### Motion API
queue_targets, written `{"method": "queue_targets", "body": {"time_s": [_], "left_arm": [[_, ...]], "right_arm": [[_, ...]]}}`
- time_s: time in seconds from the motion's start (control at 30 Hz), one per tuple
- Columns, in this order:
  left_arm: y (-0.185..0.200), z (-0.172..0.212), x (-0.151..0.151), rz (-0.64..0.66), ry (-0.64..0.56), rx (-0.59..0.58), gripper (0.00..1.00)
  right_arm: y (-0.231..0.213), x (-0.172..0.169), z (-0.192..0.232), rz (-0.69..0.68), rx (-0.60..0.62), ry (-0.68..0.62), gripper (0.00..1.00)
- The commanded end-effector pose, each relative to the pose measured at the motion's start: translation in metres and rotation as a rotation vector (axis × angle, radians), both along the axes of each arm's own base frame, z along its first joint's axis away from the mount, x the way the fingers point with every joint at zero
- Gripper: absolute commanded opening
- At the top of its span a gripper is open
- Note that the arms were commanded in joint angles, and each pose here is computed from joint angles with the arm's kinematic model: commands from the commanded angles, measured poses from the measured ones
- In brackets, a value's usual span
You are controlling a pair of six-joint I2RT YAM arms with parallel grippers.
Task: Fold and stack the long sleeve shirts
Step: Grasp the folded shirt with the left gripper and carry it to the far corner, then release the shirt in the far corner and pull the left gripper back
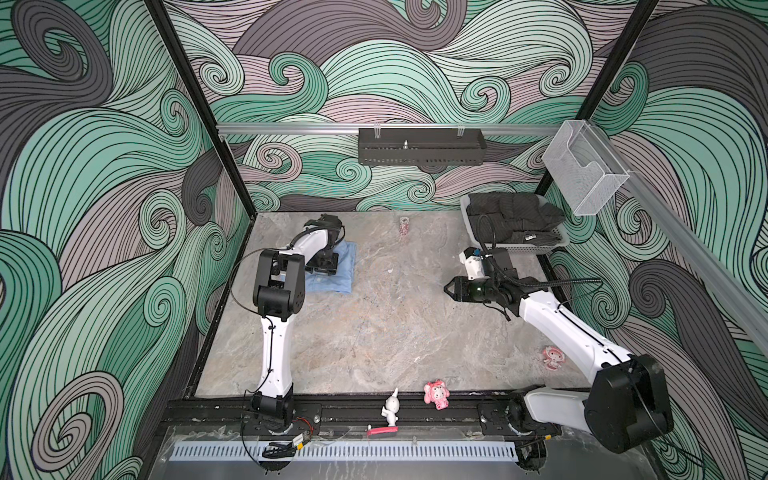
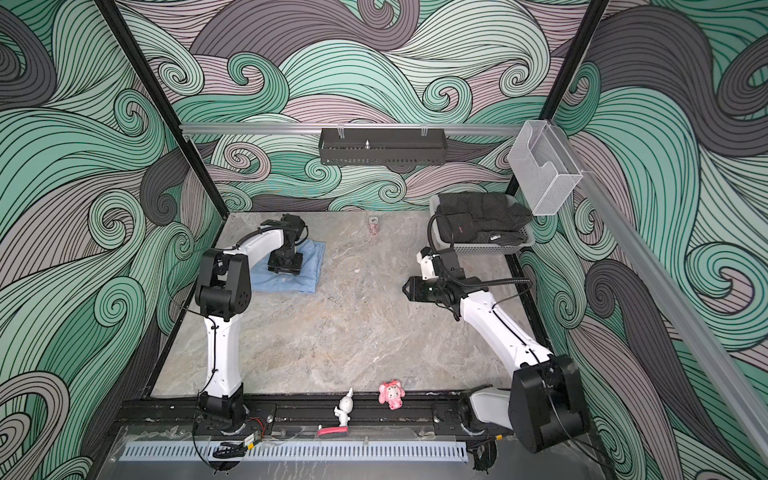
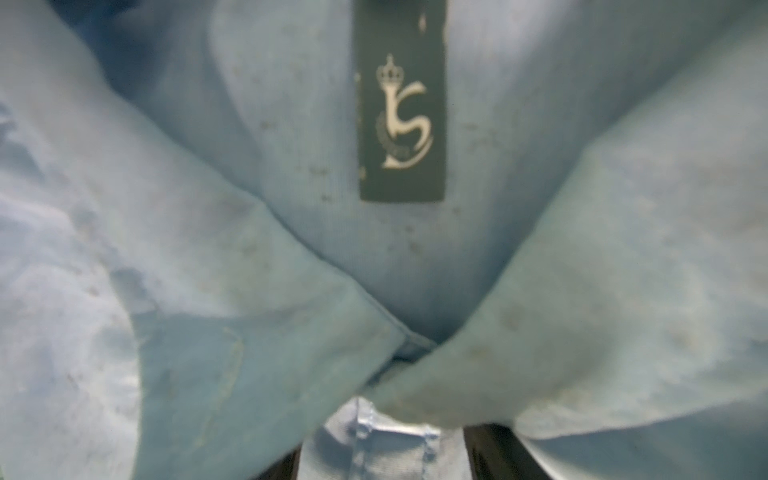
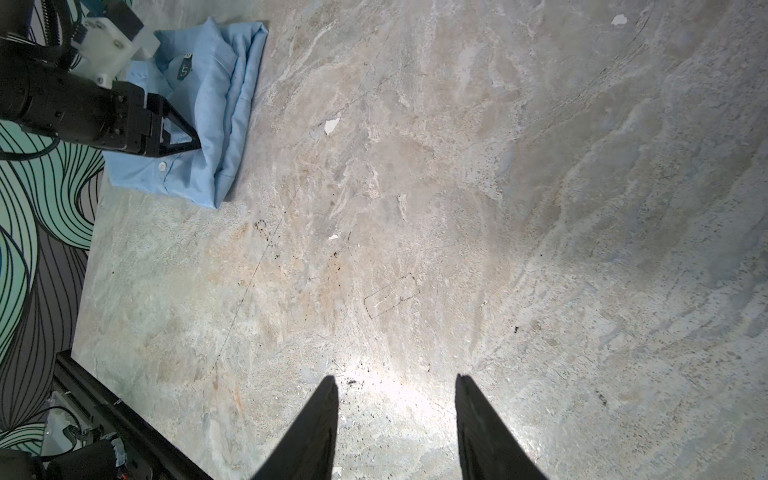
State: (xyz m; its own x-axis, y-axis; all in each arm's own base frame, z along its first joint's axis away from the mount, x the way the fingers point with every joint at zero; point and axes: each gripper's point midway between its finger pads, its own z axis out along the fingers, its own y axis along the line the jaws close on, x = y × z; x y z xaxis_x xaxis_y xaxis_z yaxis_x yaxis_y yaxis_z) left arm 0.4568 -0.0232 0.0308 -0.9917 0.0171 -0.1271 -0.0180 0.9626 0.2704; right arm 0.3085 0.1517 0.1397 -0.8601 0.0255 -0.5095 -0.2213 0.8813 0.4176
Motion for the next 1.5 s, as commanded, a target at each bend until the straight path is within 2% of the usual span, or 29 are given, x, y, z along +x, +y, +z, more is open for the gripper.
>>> {"method": "queue_targets", "body": {"time_s": [0.0, 0.43, 0.6, 0.73, 0.8, 0.9, 1.03, 1.17, 1.3, 1.37, 1.4, 1.47], "left_arm": [[0.046, -0.015, 0.003, -0.006, 0.08, 0.084, 0.61], [0.121, -0.007, 0.105, 0.005, -0.137, 0.097, 0.61], [0.135, 0.012, 0.124, 0.022, -0.233, 0.078, 0.62], [0.123, 0.053, 0.126, 0.027, -0.316, 0.017, 0.64], [0.119, 0.081, 0.12, 0.072, -0.369, -0.015, 0.65], [0.11, 0.122, 0.101, 0.118, -0.465, -0.069, 0.66], [0.086, 0.169, 0.067, 0.106, -0.697, -0.176, 0.75], [0.083, 0.165, 0.013, 0.197, -0.801, -0.213, 0.78], [0.088, 0.153, -0.032, 0.318, -0.892, -0.229, 0.79], [0.086, 0.162, -0.044, 0.321, -0.994, -0.255, 0.89], [0.085, 0.161, -0.05, 0.327, -1.033, -0.257, 0.99], [0.089, 0.16, -0.062, 0.346, -1.092, -0.237, 0.99]], "right_arm": [[0.003, 0.006, 0.011, -0.001, 0.027, -0.027, 0.47], [0.016, 0.027, -0.007, 0.005, 0.048, 0.023, 0.46], [0.013, 0.037, -0.008, -0.009, 0.028, -0.002, 0.46], [0.008, 0.038, -0.008, -0.028, 0.008, -0.037, 0.46], [0.001, 0.039, -0.005, -0.042, -0.014, -0.095, 0.47], [-0.016, 0.041, 0.01, -0.085, -0.073, -0.255, 0.5], [-0.043, 0.044, 0.033, -0.142, -0.188, -0.499, 0.56], [-0.072, 0.045, 0.046, -0.226, -0.316, -0.707, 0.59], [-0.101, 0.042, 0.037, -0.294, -0.463, -0.764, 0.67], [-0.117, 0.039, 0.03, -0.347, -0.524, -0.762, 0.71], [-0.125, 0.037, 0.025, -0.37, -0.548, -0.76, 0.72], [-0.139, 0.034, 0.015, -0.411, -0.584, -0.743, 0.74]]}}
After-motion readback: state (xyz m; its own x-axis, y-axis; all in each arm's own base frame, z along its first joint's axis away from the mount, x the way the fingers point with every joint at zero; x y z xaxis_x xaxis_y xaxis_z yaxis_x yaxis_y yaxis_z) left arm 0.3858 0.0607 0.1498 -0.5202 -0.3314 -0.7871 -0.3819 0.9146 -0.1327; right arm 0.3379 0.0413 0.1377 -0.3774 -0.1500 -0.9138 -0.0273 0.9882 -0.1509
